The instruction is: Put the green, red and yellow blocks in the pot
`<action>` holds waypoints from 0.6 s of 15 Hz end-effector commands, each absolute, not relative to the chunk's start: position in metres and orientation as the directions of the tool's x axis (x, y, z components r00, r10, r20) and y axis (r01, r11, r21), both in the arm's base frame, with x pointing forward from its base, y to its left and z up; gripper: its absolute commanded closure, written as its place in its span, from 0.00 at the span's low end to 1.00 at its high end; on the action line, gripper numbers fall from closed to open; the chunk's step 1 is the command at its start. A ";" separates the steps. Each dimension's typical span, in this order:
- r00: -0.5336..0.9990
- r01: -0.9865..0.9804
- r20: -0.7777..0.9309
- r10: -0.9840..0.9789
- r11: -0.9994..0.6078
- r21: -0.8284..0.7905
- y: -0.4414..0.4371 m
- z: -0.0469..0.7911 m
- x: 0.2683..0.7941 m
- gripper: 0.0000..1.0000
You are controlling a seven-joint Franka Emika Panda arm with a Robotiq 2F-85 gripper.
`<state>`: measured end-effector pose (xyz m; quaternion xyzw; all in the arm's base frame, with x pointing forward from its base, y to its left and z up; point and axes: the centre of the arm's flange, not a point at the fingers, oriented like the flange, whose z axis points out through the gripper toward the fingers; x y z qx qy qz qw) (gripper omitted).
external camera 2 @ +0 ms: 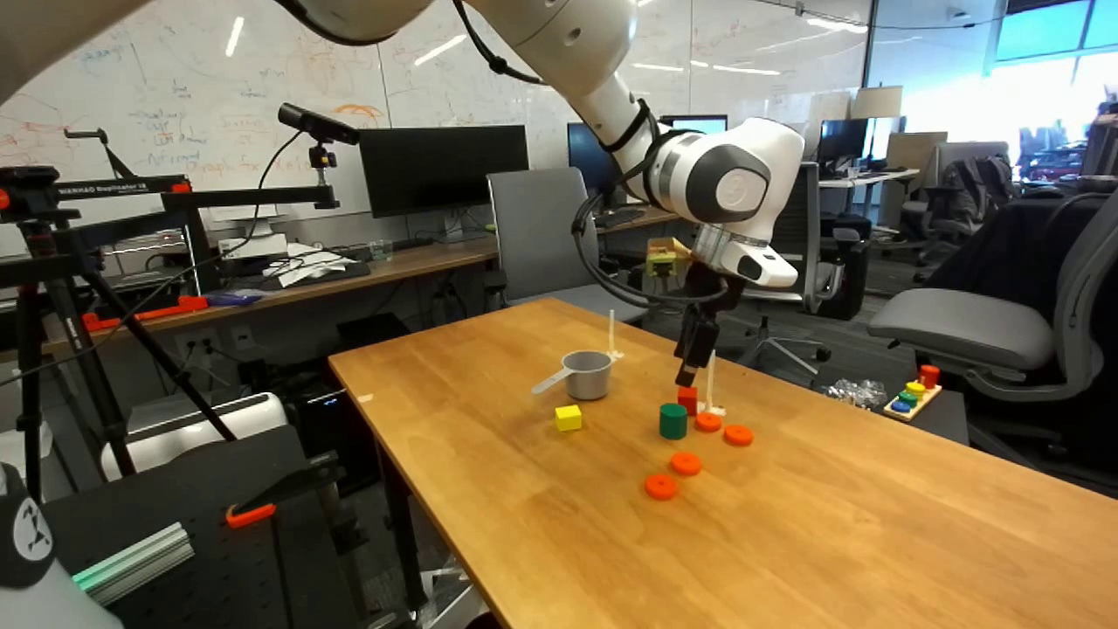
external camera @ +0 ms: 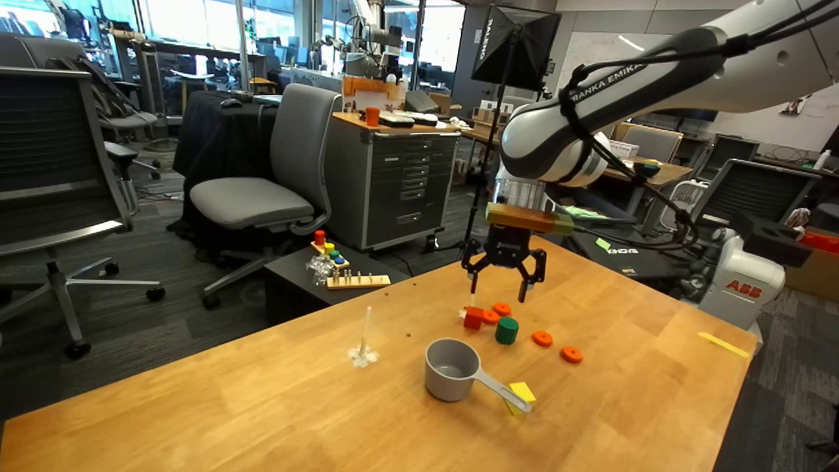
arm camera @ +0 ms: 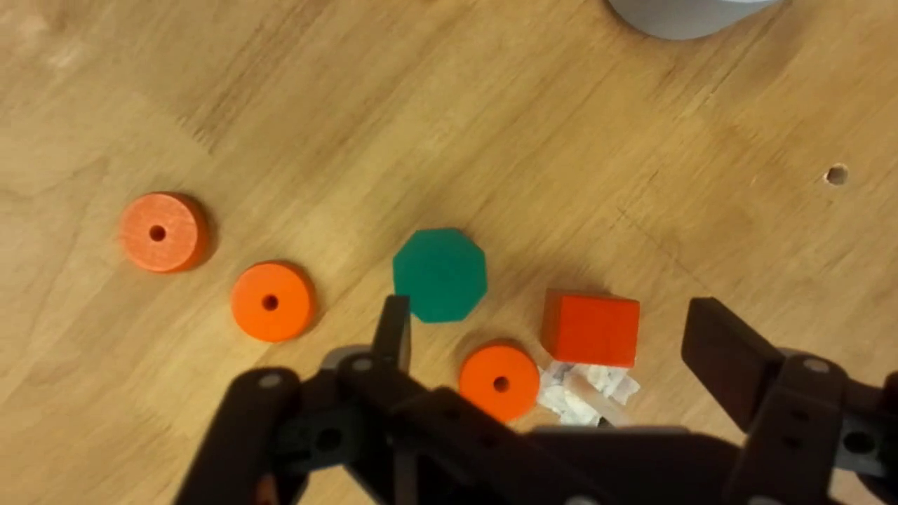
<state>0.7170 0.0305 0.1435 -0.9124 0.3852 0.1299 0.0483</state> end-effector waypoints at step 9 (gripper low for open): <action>0.537 -0.812 -0.336 -0.774 -0.582 0.042 0.036 0.123 0.681 0.00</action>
